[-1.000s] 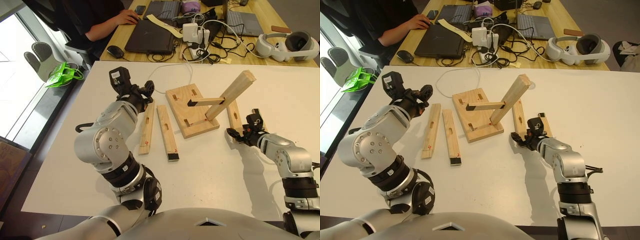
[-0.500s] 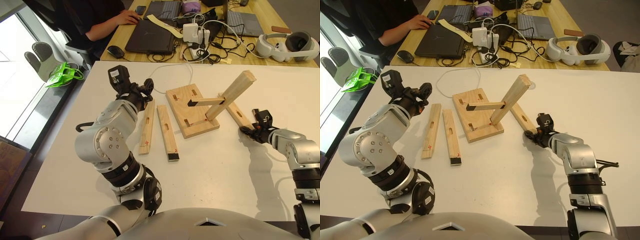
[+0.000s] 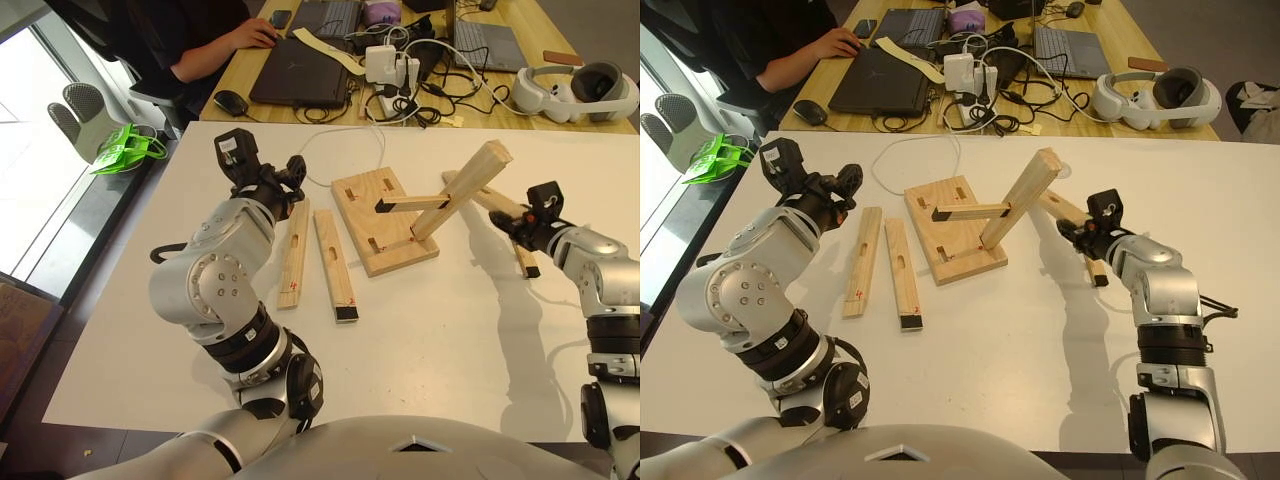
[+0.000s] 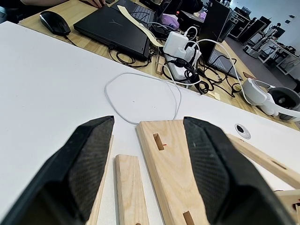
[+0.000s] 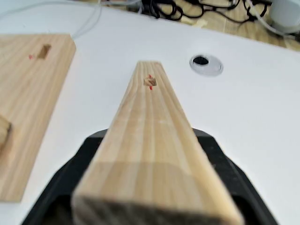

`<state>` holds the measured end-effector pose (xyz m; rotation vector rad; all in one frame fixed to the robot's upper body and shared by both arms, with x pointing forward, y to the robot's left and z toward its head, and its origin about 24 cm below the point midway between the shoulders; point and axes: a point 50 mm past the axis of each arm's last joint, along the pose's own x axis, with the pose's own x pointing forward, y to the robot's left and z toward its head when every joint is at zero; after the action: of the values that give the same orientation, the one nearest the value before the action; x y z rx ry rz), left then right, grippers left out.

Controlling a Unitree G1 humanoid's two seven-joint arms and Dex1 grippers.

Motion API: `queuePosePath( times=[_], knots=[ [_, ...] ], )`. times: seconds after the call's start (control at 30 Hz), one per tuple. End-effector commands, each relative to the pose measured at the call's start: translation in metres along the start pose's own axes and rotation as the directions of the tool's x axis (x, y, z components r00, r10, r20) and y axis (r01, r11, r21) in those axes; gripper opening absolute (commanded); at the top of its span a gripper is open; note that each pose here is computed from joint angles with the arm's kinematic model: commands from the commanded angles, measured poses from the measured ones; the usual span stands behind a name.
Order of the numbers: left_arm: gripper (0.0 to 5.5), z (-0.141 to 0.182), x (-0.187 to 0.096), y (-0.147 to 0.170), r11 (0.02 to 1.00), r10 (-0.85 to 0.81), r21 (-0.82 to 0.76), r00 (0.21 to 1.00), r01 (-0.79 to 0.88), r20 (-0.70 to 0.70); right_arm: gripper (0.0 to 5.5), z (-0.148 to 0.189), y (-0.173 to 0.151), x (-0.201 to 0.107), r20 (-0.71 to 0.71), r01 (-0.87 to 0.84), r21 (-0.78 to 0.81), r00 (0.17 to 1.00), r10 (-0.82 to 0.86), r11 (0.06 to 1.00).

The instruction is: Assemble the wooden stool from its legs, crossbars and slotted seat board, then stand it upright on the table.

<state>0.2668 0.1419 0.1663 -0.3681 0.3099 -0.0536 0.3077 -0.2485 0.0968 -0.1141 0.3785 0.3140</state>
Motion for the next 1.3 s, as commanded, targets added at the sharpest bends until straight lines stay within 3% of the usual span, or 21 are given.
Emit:
queuePosePath(
  times=[0.03,0.23,0.53,0.7,0.83,0.97,1.07,1.3],
  knots=[
    [2.73,0.006,0.000,-0.006,1.000,-0.014,-0.002,1.000,0.014,0.026,2.05,0.034,0.005,0.002,0.133,-0.019,-0.032,0.991,0.023,0.999],
    [2.73,0.005,0.000,-0.006,1.000,-0.009,0.013,1.000,0.009,0.027,2.05,0.037,0.014,-0.001,0.148,-0.072,-0.055,0.986,0.079,0.996],
    [2.73,0.003,-0.004,-0.001,0.999,0.024,0.030,0.999,-0.025,0.042,2.03,0.070,-0.014,-0.025,0.277,-0.166,-0.005,0.947,0.161,0.986],
    [2.73,0.003,-0.002,-0.004,0.999,0.013,0.031,0.999,-0.015,0.047,1.21,0.069,-0.011,-0.026,0.317,-0.219,0.037,0.928,0.196,0.975],
    [2.73,0.002,-0.003,-0.003,0.999,0.015,0.030,0.999,-0.016,0.047,0.66,0.064,-0.012,-0.022,0.272,-0.178,0.012,0.948,0.168,0.984],
    [2.73,0.000,-0.002,-0.006,1.000,0.011,0.023,0.999,-0.012,0.046,1.25,0.043,-0.009,-0.012,0.175,-0.114,0.050,0.979,0.104,0.992],
    [2.73,-0.001,-0.001,-0.007,1.000,0.007,0.014,0.999,-0.008,0.048,1.73,-0.005,0.016,-0.011,-0.006,-0.125,0.137,0.992,0.126,0.983],
    [2.73,-0.004,-0.003,-0.007,1.000,0.019,0.003,0.999,-0.019,0.046,2.71,-0.054,0.051,-0.039,-0.250,0.034,0.195,0.968,0.017,0.980]
  ],
)
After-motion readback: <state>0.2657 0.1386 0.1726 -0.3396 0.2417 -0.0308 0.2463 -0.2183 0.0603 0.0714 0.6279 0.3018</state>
